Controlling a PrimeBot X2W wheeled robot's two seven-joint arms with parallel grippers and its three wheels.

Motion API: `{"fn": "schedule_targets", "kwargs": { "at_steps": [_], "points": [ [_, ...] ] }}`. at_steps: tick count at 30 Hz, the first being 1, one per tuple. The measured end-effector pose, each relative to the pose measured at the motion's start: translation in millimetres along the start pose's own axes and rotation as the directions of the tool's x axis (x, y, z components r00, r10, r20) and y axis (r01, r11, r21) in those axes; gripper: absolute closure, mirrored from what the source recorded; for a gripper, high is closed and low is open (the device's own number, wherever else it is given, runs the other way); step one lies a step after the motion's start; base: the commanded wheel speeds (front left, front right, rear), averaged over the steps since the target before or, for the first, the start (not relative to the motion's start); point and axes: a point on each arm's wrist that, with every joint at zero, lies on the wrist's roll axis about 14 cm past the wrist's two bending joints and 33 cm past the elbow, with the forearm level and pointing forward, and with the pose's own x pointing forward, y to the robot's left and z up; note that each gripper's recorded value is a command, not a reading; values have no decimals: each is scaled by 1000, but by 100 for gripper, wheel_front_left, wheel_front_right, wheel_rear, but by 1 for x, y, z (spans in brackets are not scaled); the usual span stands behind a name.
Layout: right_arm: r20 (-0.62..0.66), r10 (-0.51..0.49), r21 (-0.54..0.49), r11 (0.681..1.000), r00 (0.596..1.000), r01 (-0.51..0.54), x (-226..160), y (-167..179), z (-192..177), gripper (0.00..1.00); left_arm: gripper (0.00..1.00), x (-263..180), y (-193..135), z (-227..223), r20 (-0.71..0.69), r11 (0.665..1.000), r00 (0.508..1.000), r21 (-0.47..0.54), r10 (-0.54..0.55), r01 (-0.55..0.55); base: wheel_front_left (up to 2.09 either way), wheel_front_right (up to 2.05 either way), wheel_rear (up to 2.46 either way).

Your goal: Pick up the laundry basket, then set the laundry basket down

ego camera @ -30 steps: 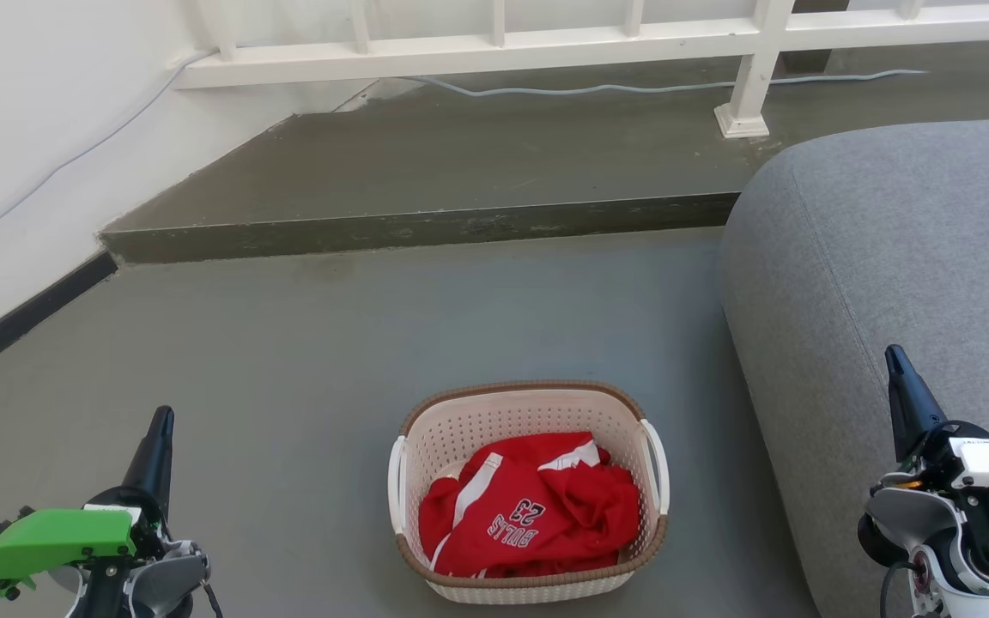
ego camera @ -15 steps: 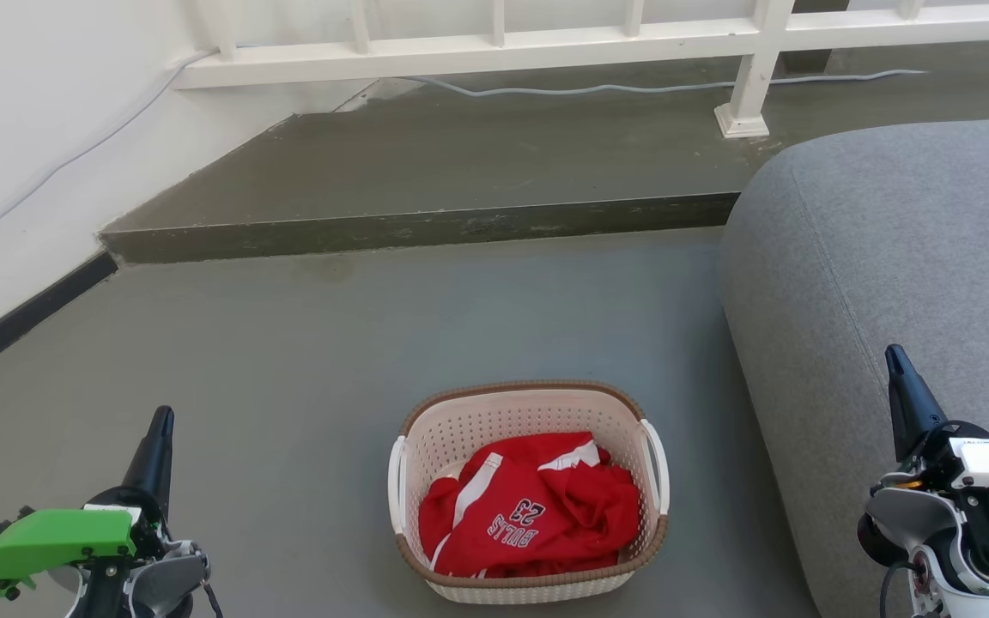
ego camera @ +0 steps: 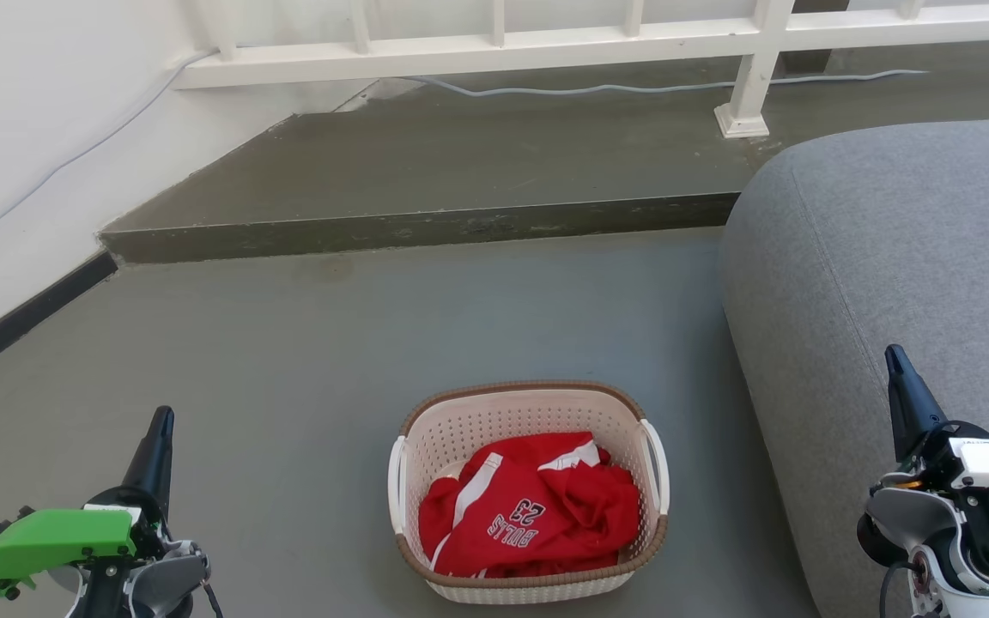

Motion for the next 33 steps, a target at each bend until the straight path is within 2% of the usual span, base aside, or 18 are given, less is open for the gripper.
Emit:
{"fn": "schedule_targets", "kwargs": {
  "at_steps": [33],
  "points": [
    [0,4,1,1000,1000,-4,0,0,0,100,100,0,0,0,0,1000,1000,0,0,0,0,0,0]
  ]
}}
